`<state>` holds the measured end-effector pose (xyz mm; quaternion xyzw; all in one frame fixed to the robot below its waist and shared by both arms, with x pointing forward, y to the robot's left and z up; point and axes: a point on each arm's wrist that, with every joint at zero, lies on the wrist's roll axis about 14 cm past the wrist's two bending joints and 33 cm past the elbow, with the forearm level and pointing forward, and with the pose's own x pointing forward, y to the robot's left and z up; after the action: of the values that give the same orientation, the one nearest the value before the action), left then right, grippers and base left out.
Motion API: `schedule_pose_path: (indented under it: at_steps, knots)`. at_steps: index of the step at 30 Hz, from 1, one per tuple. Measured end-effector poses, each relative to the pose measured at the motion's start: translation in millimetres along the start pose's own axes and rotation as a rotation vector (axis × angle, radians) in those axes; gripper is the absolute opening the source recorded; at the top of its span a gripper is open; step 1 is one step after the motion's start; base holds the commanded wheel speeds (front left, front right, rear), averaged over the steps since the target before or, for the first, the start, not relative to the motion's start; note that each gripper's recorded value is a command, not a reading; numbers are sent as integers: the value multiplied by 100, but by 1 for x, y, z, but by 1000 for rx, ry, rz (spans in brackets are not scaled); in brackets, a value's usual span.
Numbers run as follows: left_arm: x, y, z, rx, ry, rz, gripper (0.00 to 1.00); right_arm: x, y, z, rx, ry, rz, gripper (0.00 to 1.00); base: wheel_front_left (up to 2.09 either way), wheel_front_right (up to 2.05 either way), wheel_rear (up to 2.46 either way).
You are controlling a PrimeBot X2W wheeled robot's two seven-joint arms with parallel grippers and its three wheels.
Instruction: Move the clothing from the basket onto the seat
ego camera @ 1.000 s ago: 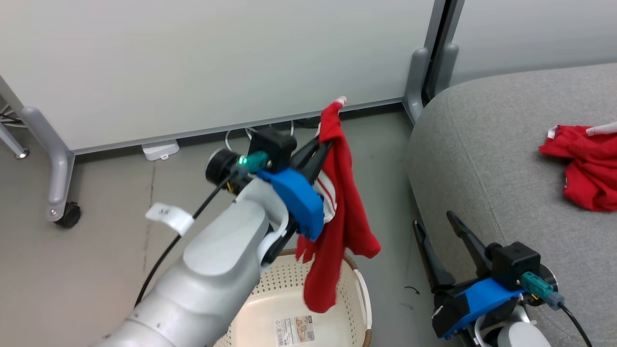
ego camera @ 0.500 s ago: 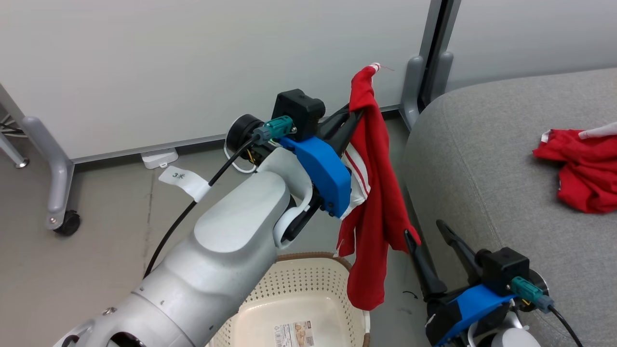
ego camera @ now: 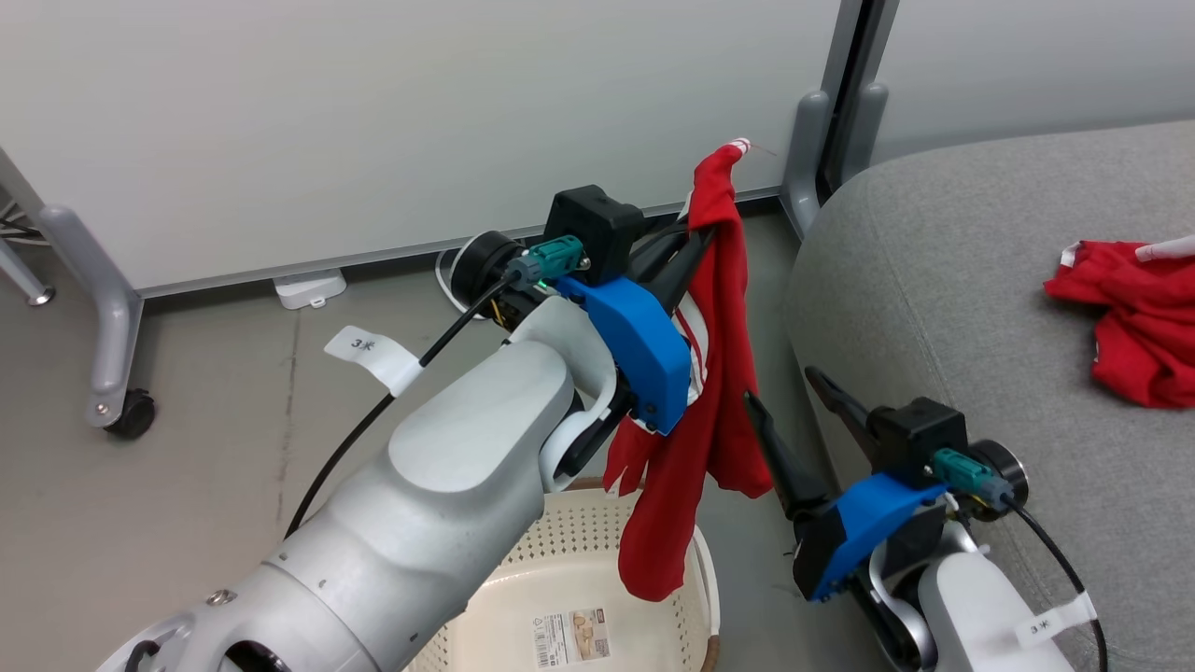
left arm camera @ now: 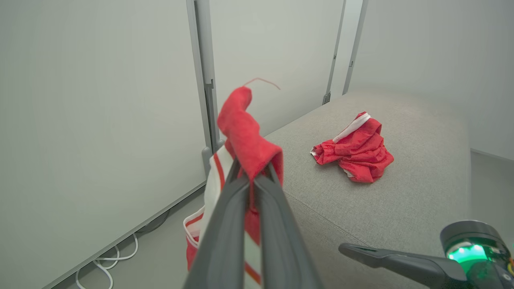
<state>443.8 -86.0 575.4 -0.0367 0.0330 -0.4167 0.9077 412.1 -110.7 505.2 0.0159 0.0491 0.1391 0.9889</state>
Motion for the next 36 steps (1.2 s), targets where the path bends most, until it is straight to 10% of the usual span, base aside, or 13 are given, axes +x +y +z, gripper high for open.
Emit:
schedule_pose_path:
  at_steps: [22, 23, 25, 36]
  knots:
    - [-4, -9, -6, -20, 15, -22, 0, 57, 15, -8, -38, 146, 95, 100, 0, 0, 0]
    - [-4, -9, -6, -21, 15, -21, 0, 58, 17, -9, -38, 152, 103, 95, 0, 0, 0]
    - [-4, -10, -5, -21, 13, -22, 0, 61, 18, -7, -35, 144, 107, 0, 0, 0, 0]
    - [-4, -11, -4, -10, 14, -18, 0, 60, 14, -8, -12, 130, 97, 0, 0, 0, 0]
